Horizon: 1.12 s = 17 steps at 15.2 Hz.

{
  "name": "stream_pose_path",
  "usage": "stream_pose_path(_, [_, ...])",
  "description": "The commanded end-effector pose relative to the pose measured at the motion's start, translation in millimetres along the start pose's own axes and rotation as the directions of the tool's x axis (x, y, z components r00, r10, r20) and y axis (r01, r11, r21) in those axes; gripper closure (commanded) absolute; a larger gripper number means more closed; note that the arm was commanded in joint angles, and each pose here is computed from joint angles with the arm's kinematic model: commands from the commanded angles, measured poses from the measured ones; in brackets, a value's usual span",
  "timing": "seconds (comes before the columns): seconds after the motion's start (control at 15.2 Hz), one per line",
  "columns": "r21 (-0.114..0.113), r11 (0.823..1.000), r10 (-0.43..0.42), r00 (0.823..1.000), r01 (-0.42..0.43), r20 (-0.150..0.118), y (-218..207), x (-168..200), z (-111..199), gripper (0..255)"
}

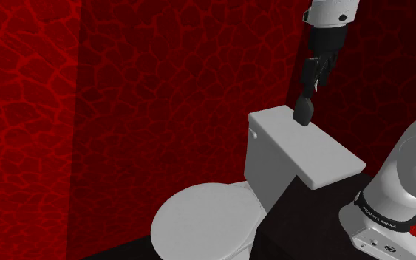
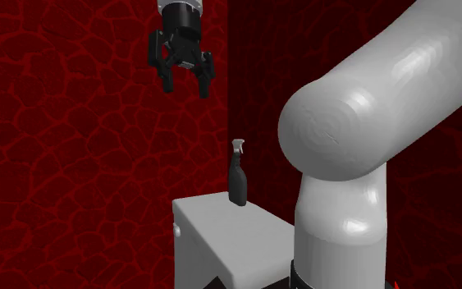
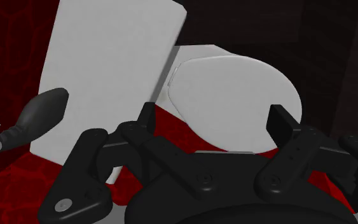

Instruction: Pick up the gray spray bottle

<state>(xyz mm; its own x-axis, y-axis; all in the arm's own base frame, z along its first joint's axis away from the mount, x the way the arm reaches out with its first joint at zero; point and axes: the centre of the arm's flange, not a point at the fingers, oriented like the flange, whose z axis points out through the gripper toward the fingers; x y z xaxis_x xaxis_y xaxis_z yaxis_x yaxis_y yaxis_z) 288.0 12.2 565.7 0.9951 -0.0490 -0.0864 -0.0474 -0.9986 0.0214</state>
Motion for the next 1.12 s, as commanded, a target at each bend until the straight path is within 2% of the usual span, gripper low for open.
stream_pose_path(0.0, [0.000, 1.000, 0.000, 1.000, 0.000, 0.000, 0.0, 0.0, 0.0, 0])
stream_pose_path(0.26, [-0.007, 0.999, 0.053, 0.995, -0.054, -0.080, 37.9, 4.5, 31.0, 0])
stream_pose_path(0.53, [-0.011, 0.994, 0.105, 0.981, -0.108, -0.161, 76.3, 9.4, 61.2, 0])
stream_pose_path(0.79, [-0.009, 0.987, 0.155, 0.958, -0.162, -0.240, 115.3, 14.6, 90.6, 0])
stream_pose_path(1.06, [-0.004, 0.977, 0.202, 0.926, -0.215, -0.317, 154.8, 20.1, 119.2, 0])
